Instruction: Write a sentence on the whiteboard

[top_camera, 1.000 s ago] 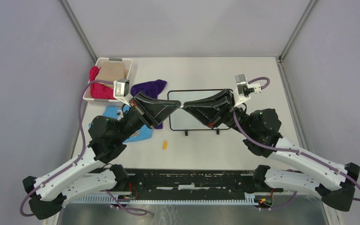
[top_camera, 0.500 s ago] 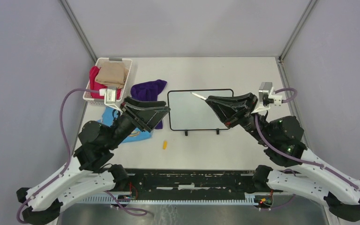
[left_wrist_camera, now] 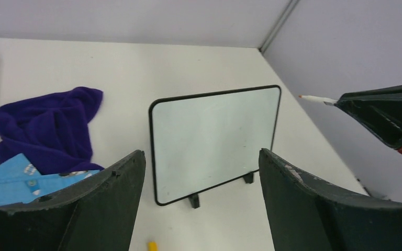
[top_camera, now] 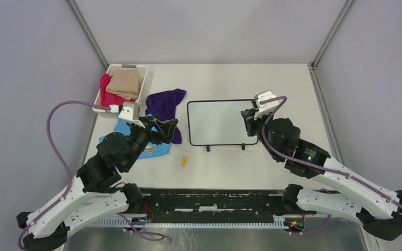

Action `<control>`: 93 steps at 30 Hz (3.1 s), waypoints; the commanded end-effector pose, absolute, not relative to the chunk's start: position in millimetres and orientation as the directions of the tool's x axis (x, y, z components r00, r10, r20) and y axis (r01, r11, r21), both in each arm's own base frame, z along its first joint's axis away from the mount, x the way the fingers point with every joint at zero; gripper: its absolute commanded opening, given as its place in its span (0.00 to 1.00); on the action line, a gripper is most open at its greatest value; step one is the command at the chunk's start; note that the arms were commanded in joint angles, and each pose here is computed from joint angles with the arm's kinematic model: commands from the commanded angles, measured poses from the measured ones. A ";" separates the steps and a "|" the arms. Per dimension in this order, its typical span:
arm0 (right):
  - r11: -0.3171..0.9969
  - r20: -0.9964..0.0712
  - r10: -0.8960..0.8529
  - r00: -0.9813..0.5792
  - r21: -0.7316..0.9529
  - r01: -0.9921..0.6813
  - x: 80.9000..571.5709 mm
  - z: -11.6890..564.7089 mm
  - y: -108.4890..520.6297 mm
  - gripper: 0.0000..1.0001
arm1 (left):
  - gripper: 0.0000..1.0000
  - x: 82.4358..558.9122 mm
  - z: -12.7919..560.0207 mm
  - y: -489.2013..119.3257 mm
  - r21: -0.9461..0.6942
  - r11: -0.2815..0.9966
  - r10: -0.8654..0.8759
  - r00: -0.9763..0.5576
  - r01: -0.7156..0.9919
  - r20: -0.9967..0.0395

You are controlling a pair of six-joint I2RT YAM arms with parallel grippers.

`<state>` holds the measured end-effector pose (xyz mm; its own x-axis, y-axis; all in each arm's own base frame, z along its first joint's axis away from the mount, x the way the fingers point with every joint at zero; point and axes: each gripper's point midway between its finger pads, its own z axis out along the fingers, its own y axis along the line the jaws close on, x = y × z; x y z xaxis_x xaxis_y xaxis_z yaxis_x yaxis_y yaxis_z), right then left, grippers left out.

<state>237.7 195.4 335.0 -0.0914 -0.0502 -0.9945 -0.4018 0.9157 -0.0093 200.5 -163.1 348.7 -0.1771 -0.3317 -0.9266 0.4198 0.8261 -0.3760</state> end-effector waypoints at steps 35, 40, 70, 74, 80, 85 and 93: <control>0.847 -0.982 -0.042 -0.184 0.062 -0.527 216.1 245.0 214.6 0.00 | 0.84 223.0 175.9 -208.3 -0.233 0.904 -0.010 -0.525 0.360 -0.851; 0.835 -0.979 -0.068 -0.193 0.050 -0.547 214.4 237.3 218.4 0.00 | 0.94 244.6 214.3 -199.2 -0.319 0.869 -0.125 -0.456 0.379 -0.881; 0.725 -0.993 -0.068 -0.093 0.015 -0.689 203.5 249.2 245.9 0.00 | 1.00 340.5 303.7 -116.0 -0.642 0.767 -0.622 -0.242 0.003 -0.744; 0.721 -0.994 -0.074 -0.080 0.003 -0.693 204.1 251.8 246.9 0.00 | 1.00 337.9 298.5 -99.8 -0.415 0.910 -0.409 -0.233 -0.027 -0.882; 0.720 -0.994 -0.083 -0.072 -0.010 -0.694 204.7 252.4 246.8 0.00 | 1.00 330.1 291.5 -52.4 -0.374 0.900 -0.403 -0.096 -0.225 -0.910; 0.720 -0.994 -0.082 -0.069 -0.011 -0.694 204.1 253.8 246.0 0.00 | 1.00 334.4 316.8 -55.8 -0.383 0.909 -0.392 -0.026 -0.166 -0.920; 0.720 -0.996 -0.064 -0.057 -0.007 -0.694 202.4 261.1 243.5 0.00 | 1.00 331.7 384.3 -106.4 -0.315 0.928 -0.331 0.054 0.199 -0.942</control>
